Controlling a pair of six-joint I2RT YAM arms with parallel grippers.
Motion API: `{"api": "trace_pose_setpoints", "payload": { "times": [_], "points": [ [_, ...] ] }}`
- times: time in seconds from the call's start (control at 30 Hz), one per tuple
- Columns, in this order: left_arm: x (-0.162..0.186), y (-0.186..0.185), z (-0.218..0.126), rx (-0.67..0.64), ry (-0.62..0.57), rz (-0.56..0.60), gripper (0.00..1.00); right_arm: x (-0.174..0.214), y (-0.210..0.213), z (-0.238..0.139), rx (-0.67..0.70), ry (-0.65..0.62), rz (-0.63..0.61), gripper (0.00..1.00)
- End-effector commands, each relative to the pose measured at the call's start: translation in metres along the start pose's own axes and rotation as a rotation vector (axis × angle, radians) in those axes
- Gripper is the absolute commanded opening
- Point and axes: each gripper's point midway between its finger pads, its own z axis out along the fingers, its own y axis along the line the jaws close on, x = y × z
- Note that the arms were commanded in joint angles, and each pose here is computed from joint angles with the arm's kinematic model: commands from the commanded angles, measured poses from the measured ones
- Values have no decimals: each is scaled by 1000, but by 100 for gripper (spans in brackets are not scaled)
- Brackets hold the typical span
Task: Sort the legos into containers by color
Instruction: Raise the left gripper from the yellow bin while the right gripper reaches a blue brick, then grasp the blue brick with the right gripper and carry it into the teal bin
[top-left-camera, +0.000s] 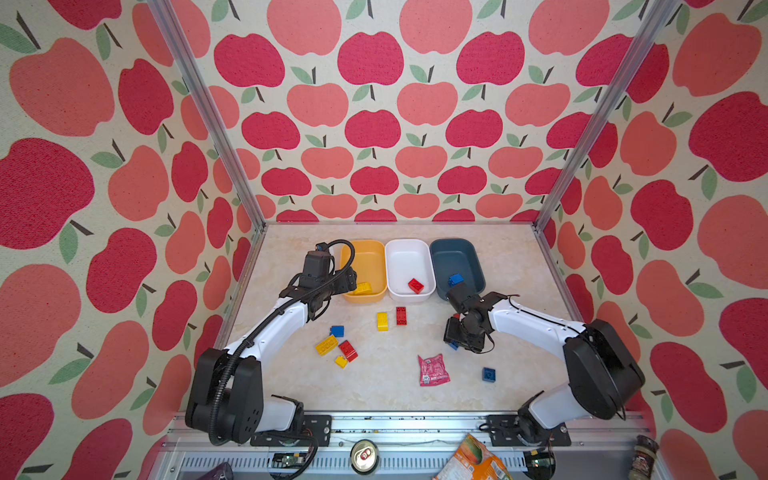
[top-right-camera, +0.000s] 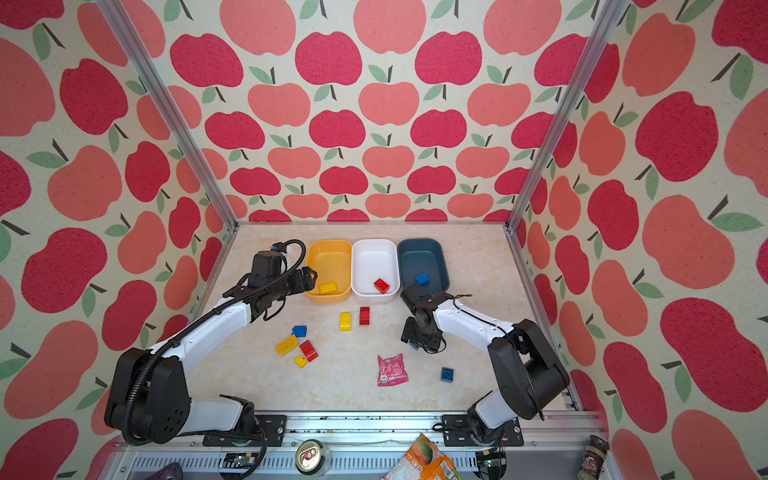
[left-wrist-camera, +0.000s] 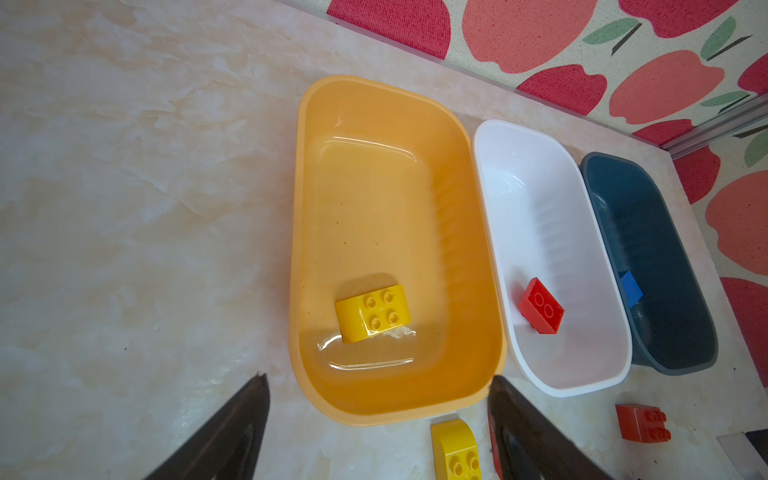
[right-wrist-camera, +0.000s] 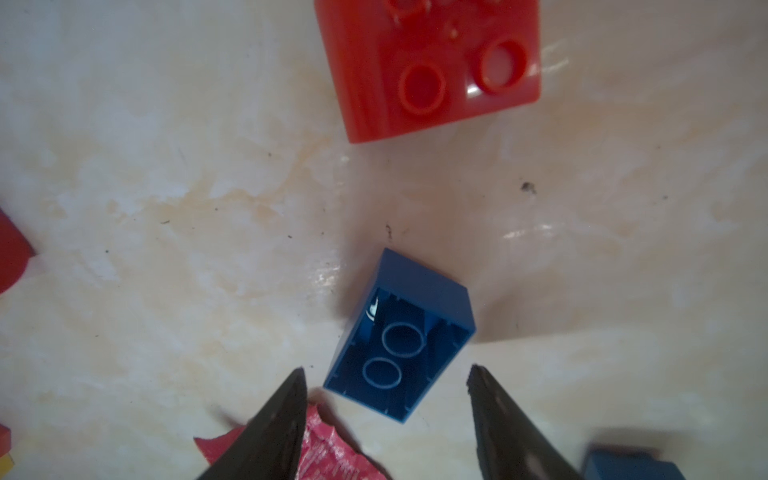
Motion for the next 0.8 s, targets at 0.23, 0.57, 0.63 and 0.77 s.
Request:
{"api": "trace_pose_setpoints", "payload": {
  "times": [0.23,0.57,0.63,0.77],
  "points": [
    [-2,2,-6,-5,-4,-12,86,-15,-1,9,15,-24,51,57],
    [-3,1,-5,-1,-4,-15,86,-15,-4,8,18,-27,48,36],
    [-4,1,-5,-1,-5,-14,86,-15,-3,7,14,-29,43,34],
    [-3,1,-6,-1,-5,-16,86,-17,0,-1,3,-38,26,32]
  ]
}}
